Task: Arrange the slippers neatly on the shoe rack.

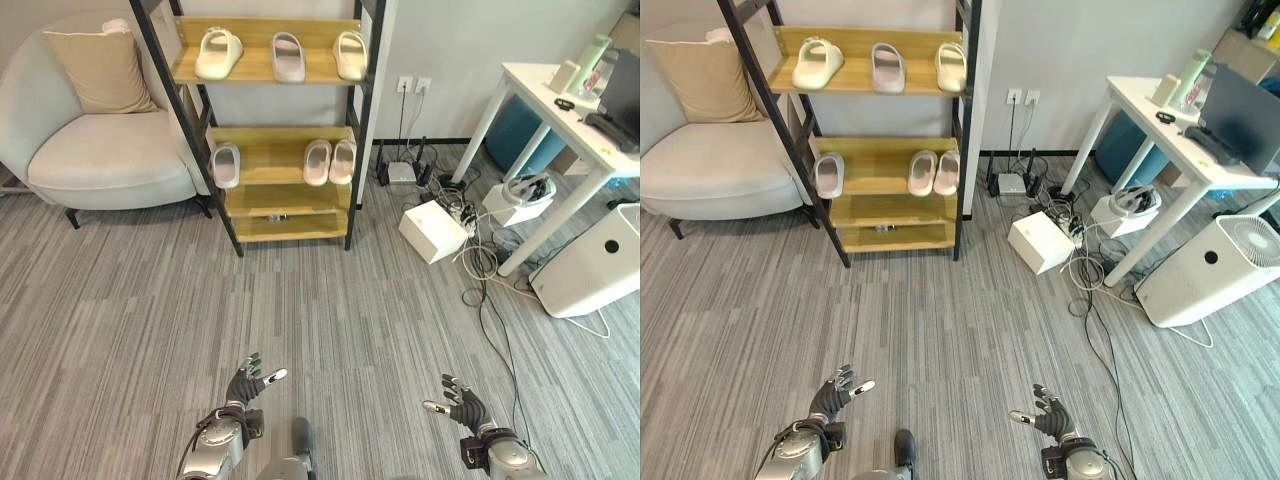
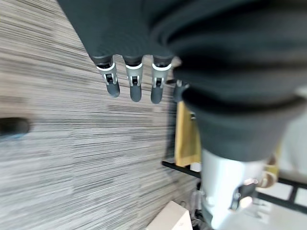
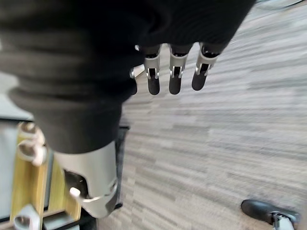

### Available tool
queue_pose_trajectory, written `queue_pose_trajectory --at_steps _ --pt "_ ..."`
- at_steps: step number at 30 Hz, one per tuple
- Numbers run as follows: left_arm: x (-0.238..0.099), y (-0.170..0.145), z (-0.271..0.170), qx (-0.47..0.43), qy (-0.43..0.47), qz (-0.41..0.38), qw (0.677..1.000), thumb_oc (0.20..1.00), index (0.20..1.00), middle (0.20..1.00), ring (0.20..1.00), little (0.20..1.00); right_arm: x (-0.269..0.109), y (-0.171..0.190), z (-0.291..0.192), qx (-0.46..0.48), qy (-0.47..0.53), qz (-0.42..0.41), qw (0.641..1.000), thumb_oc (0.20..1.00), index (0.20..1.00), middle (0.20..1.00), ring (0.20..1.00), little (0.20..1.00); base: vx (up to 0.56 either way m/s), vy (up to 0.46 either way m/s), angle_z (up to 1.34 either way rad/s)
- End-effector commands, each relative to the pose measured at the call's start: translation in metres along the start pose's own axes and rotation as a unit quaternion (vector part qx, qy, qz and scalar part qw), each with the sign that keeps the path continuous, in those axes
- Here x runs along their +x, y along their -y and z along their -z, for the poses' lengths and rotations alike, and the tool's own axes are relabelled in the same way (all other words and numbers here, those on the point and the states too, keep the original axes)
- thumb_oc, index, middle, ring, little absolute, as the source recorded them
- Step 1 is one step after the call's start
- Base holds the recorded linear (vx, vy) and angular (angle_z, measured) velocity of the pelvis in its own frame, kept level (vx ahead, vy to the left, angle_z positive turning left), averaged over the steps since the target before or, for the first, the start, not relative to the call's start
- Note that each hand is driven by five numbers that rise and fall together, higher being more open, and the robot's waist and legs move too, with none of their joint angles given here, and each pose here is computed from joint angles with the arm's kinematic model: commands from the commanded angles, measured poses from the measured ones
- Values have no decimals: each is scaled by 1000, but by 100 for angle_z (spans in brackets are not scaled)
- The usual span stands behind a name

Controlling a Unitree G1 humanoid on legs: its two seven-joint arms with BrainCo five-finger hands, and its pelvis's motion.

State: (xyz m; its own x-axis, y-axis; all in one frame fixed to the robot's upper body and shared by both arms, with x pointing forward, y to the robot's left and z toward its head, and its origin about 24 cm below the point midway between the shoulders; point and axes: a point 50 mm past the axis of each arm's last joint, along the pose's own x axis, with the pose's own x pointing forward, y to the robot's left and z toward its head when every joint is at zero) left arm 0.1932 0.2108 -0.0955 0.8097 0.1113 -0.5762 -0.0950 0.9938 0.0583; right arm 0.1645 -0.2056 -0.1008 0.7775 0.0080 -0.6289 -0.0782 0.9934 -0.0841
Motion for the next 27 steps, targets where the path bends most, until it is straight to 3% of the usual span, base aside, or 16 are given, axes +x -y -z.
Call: queue_pose_trajectory --at_steps 1,9,15,27 --pt "4 -2 -24 0 53 4 999 1000 1000 1000 1000 1000 5 11 -22 -1 45 16 999 1000 1000 1000 1000 1000 289 16 15" --pt "8 4 -22 1 45 11 999 1000 1000 1000 1000 1000 -8 24 -4 -8 22 27 999 1000 1000 1000 1000 1000 450 -140 51" --pt "8 2 -19 -11 37 4 999 1000 1000 1000 1000 1000 -12 37 -4 -14 18 38 999 1000 1000 1000 1000 1000 181 -89 6" --pt "4 -5 -14 -5 30 -6 1000 1000 1000 1000 1000 1000 -8 28 -1 -12 10 34 999 1000 1000 1000 1000 1000 285 243 -1"
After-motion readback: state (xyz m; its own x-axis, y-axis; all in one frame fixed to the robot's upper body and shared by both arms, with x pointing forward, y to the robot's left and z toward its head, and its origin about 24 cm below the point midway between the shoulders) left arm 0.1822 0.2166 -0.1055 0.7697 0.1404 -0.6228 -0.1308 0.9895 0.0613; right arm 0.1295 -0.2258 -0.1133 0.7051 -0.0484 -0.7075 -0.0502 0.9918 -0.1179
